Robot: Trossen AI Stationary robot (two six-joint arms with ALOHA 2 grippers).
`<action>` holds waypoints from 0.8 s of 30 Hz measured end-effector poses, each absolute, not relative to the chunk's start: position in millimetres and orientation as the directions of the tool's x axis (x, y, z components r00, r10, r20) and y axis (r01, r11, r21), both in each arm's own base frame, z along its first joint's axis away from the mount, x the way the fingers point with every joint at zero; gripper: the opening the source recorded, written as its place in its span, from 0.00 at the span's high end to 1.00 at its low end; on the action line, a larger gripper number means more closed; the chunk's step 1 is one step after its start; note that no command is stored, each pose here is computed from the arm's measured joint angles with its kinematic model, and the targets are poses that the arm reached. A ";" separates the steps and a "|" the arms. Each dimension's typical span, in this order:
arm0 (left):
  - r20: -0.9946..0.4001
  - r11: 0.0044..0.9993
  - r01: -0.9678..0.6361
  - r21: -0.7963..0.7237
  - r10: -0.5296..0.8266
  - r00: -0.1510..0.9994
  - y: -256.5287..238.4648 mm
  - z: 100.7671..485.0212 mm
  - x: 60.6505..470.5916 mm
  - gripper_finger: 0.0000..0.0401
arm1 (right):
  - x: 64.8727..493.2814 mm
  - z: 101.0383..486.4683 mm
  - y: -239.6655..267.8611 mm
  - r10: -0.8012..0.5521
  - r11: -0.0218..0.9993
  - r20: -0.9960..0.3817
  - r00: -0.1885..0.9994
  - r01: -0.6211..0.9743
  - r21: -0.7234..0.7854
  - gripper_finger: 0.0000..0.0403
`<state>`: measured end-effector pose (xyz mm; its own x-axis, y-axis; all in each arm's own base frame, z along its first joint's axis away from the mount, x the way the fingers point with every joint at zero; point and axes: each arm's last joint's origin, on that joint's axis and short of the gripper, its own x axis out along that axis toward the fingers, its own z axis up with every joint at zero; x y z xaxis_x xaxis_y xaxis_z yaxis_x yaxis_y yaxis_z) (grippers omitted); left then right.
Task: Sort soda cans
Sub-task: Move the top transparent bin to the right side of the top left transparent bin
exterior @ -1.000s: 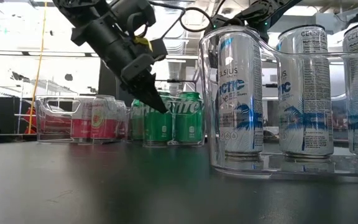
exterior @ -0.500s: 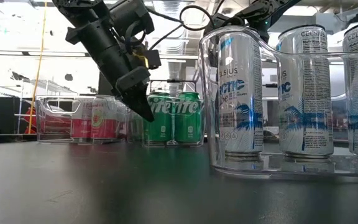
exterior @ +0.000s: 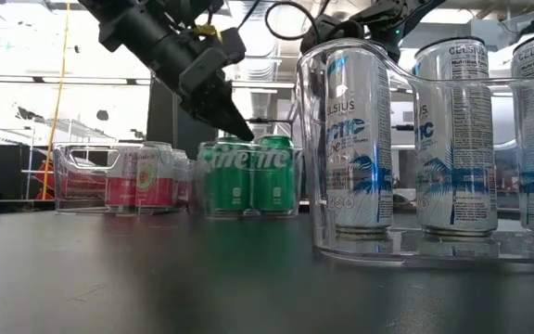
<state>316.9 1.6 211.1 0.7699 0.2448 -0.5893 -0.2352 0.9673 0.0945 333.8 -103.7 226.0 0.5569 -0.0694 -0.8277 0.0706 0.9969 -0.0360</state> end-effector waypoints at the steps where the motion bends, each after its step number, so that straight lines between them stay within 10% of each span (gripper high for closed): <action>1: -0.587 0.968 -0.233 0.098 0.245 0.771 1.7 212.2 316.3 1.00 | 335.0 226.6 -102.6 -0.070 0.997 -0.822 0.565 0.067 -0.038 1.00; 24: -0.556 0.955 -0.267 0.126 0.291 0.779 5.1 229.6 305.9 1.00 | 358.4 219.7 -88.2 -0.057 0.998 -0.757 0.651 0.027 -0.052 1.00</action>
